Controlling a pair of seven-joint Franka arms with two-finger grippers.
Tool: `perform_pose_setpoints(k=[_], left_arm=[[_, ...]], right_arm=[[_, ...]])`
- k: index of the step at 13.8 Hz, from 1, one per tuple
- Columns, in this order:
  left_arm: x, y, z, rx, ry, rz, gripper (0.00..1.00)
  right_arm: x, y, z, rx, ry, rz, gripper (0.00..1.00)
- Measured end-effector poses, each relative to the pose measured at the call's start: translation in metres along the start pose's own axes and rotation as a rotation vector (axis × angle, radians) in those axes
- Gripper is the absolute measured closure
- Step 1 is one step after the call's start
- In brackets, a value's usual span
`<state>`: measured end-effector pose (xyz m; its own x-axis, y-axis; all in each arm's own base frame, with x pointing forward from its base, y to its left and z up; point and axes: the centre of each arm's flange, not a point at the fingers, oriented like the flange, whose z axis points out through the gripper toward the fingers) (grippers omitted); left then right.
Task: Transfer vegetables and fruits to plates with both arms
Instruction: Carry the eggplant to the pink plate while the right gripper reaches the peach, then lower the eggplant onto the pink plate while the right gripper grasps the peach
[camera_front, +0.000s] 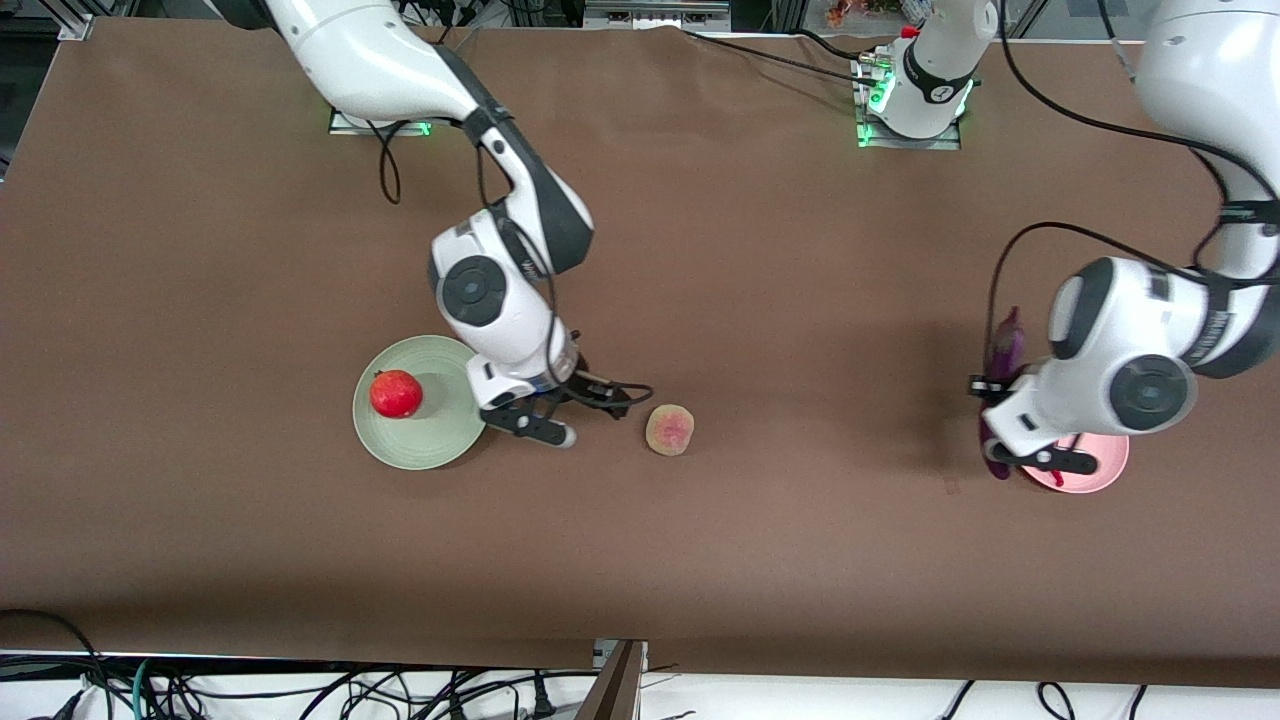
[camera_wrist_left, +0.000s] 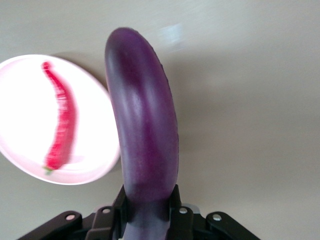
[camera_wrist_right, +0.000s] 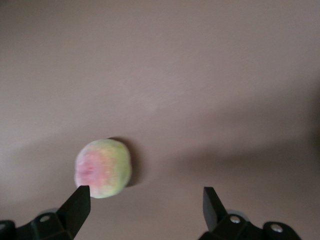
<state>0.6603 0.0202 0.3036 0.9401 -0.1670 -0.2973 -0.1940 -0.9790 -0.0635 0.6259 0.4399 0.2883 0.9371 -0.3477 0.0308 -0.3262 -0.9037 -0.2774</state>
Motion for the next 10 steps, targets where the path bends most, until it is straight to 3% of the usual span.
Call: perform_pose_setpoints(k=[3, 5, 7, 10], left_arm=[[-0.02, -0.094, 0.028, -0.003, 0.012, 0.087, 0.65], [-0.028, -0.143, 0.054, -0.022, 0.072, 0.156, 0.65], [-0.026, -0.165, 0.08, -0.035, 0.124, 0.202, 0.65], [-0.018, -0.159, 0.095, -0.05, 0.13, 0.245, 0.65]], right_arm=[[-0.015, -0.023, 0.028, 0.045, 0.036, 0.008, 0.0], [-0.019, -0.035, 0.036, 0.104, 0.081, 0.018, 0.0], [-0.026, -0.039, 0.049, 0.139, 0.117, 0.014, 0.0], [-0.035, -0.04, 0.073, 0.149, 0.16, -0.034, 0.0]])
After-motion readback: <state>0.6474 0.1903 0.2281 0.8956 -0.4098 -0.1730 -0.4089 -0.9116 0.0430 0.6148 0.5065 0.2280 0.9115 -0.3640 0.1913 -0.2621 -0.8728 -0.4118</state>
